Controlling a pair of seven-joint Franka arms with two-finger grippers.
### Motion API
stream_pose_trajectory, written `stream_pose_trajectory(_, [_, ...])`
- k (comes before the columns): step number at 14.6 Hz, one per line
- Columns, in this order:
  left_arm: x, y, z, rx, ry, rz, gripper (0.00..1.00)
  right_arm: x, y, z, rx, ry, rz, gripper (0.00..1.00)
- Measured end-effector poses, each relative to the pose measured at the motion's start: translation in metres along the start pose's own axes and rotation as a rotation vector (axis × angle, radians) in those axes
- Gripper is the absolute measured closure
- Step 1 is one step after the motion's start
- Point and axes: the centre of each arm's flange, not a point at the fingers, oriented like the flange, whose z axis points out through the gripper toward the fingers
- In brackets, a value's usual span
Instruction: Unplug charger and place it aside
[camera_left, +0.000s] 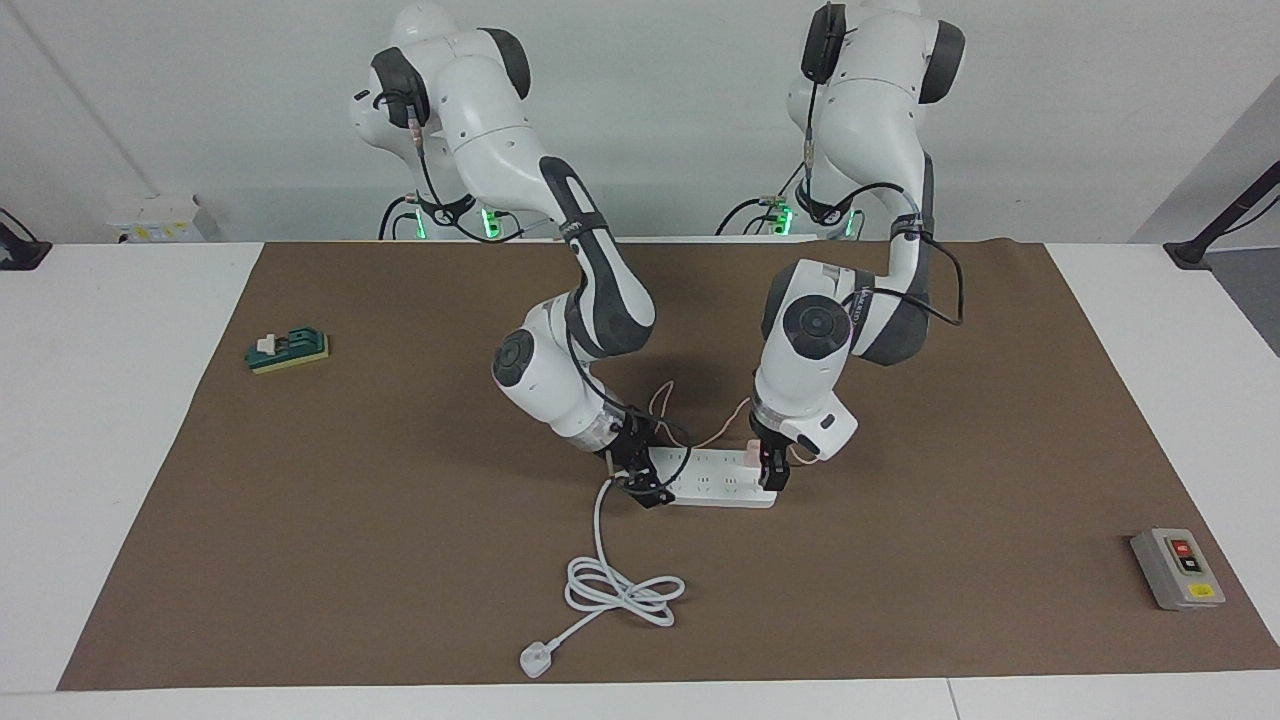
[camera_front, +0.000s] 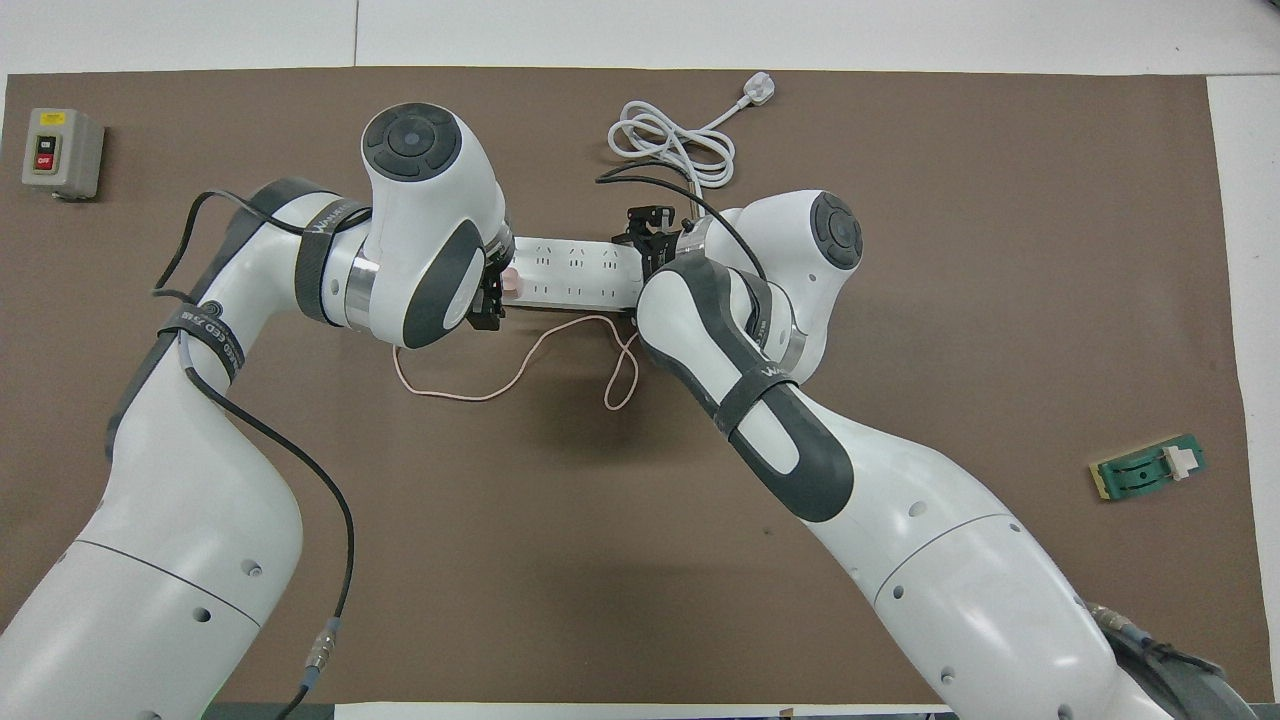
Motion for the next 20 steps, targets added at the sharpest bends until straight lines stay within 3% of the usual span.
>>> stream_pose_trajectory(5, [0.0, 0.0001, 0.0053, 0.007, 0.003, 0.0, 0.07, 0.0, -0.0004, -0.0012, 0.001, -0.003, 0.007, 0.04])
stream_pose_trajectory(15, [0.0001, 0.0011, 0.0092, 0.006, 0.004, 0.001, 0.2, 0.0009, -0.0004, -0.0011, 0.001, -0.01, 0.013, 0.04])
stream_pose_trajectory(17, [-0.0004, 0.001, 0.0092, 0.006, 0.003, 0.003, 0.35, 0.001, -0.0003, -0.0011, 0.001, -0.01, 0.013, 0.04])
stream_pose_trajectory(20, [-0.0012, 0.0007, 0.0092, 0.006, 0.003, 0.005, 0.42, 0.001, -0.0003, -0.0011, 0.001, -0.01, 0.013, 0.04])
